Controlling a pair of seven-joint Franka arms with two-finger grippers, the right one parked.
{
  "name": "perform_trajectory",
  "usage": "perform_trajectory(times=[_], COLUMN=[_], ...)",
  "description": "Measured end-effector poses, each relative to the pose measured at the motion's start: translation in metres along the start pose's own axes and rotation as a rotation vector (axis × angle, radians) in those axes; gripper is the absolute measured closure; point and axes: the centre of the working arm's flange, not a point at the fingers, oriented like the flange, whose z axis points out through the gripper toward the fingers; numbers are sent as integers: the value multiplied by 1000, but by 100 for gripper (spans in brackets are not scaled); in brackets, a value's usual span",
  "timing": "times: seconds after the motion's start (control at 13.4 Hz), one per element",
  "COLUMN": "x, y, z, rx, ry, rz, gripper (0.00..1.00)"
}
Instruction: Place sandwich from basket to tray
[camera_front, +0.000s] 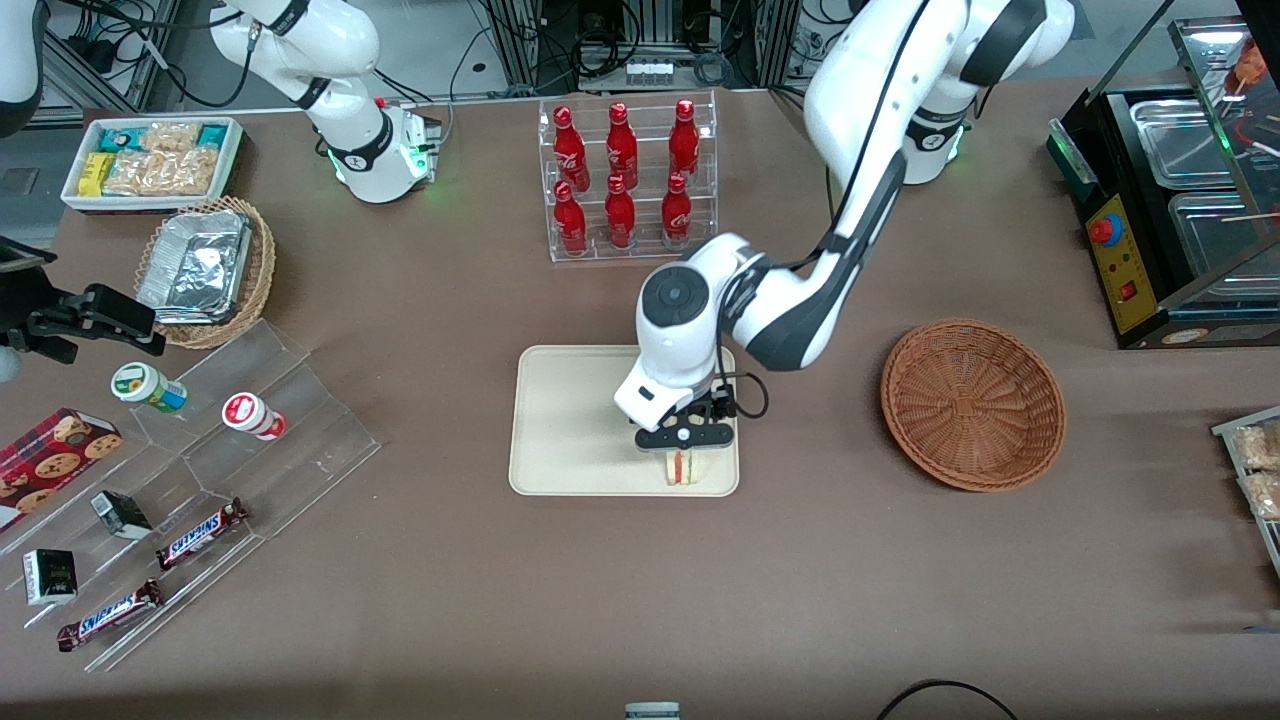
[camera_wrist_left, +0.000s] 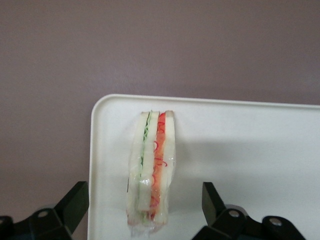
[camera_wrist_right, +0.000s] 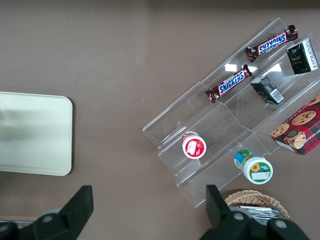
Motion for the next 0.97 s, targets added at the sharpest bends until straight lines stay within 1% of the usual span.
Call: perform_trajectory(times=[0.3,0.45,0.67,0.75,0.82,0.97], x=[6,14,29,34,40,51], y=[-28,-55,-101,-119,-138,-180], z=[-99,-143,-195,-206,-215,-226], rx=[21,30,31,32,35,58], ry=[14,21,39,35,19,-28], rz=[-60,-97,-162,-169,-157,-117], gripper=[0,0,0,0,0,0])
